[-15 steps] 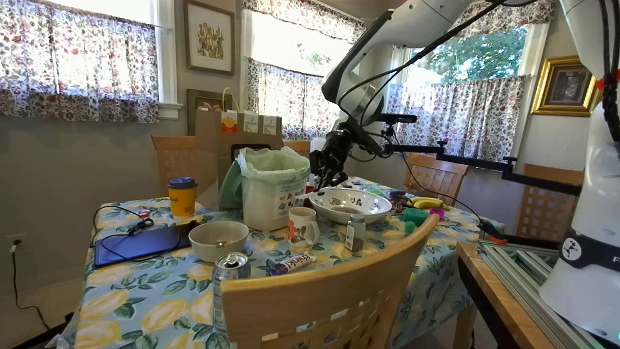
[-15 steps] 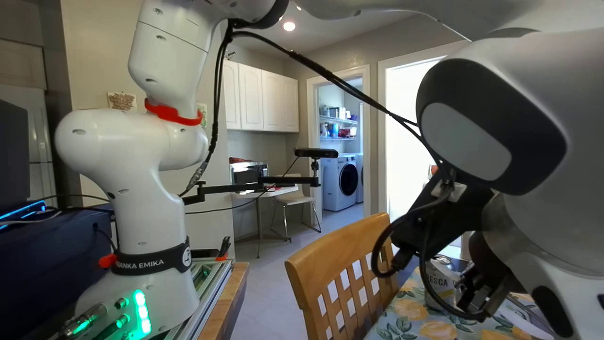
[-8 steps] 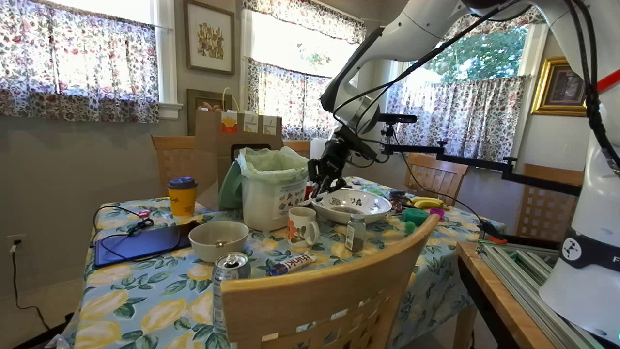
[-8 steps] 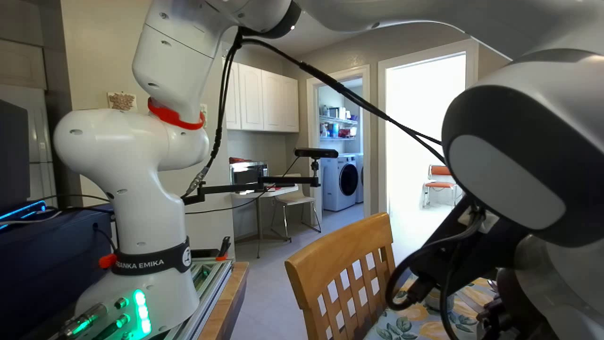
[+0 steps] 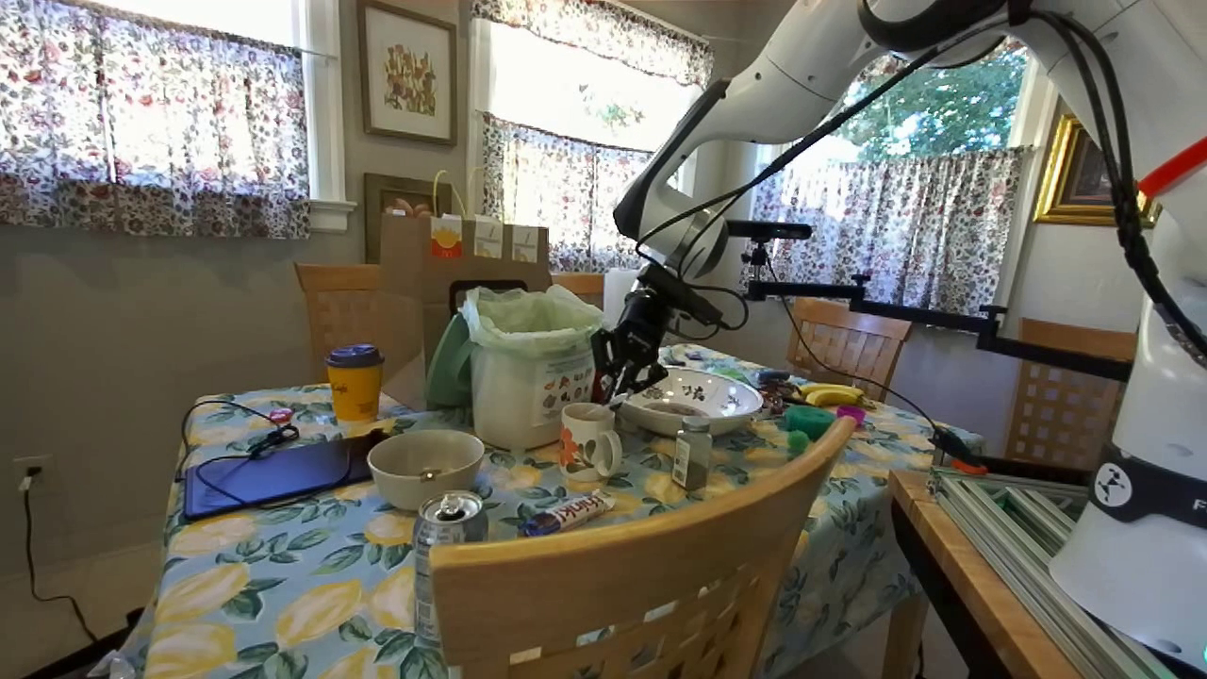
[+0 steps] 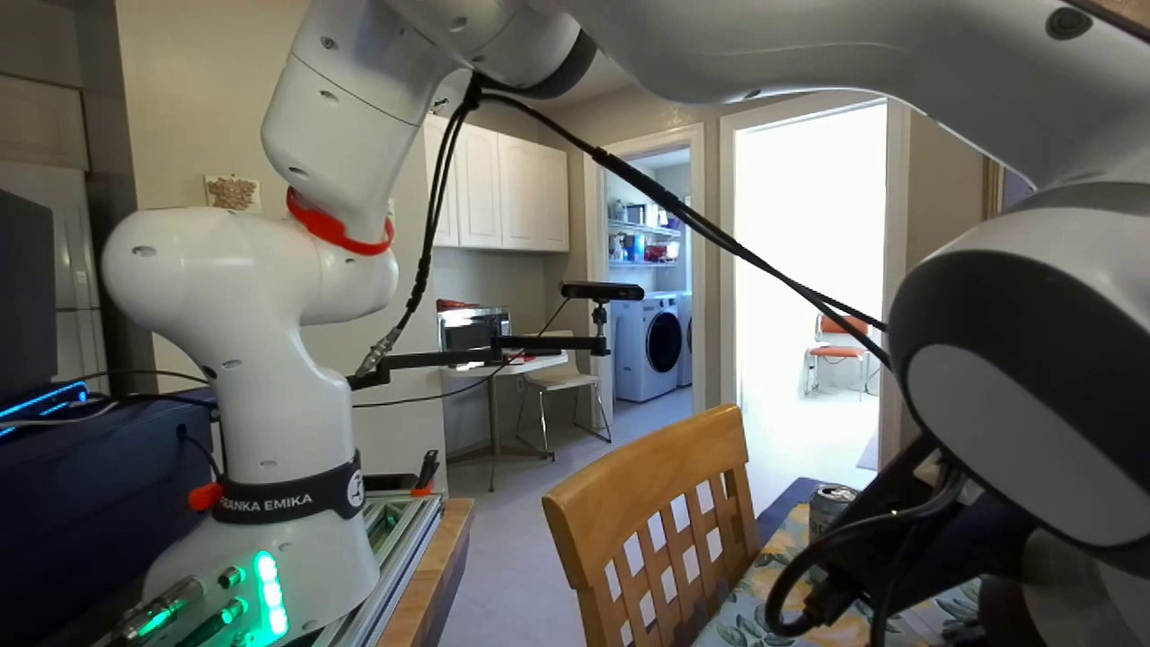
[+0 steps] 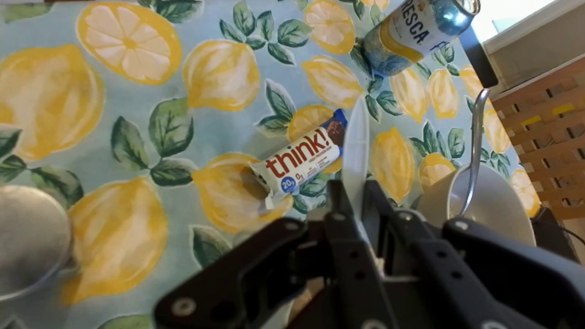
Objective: Cut the packet with the knife
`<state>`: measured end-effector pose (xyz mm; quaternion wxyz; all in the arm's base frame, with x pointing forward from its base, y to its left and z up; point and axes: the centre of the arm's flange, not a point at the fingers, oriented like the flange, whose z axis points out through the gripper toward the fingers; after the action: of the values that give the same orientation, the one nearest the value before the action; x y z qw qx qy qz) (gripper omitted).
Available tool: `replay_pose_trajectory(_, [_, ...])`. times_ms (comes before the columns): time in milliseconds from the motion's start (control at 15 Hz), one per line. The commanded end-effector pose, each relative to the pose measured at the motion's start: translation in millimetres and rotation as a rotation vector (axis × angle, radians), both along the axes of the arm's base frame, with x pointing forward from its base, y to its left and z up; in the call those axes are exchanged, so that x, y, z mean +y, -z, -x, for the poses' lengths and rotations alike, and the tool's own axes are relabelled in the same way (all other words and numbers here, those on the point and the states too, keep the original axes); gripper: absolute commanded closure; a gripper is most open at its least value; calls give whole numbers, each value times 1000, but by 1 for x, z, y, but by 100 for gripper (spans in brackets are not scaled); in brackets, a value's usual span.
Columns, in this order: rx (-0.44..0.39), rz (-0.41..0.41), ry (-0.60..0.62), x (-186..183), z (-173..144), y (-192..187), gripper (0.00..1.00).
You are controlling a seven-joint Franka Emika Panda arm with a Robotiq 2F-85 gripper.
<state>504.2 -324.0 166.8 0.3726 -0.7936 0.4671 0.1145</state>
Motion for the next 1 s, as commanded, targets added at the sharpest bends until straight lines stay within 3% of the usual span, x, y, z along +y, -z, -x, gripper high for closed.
replay_pose_trajectory(0, [20, -24, 24, -12, -17, 11, 97])
replay_pose_trajectory(333, [38, -23, 36, -14, -22, 16, 97])
replay_pose_trajectory(400, [39, -22, 33, -14, -22, 17, 61])
replay_pose_trajectory(467, [40, -22, 35, -15, -23, 17, 61])
replay_pose_trajectory(933, [27, 9, -16, -7, -19, -6, 9])
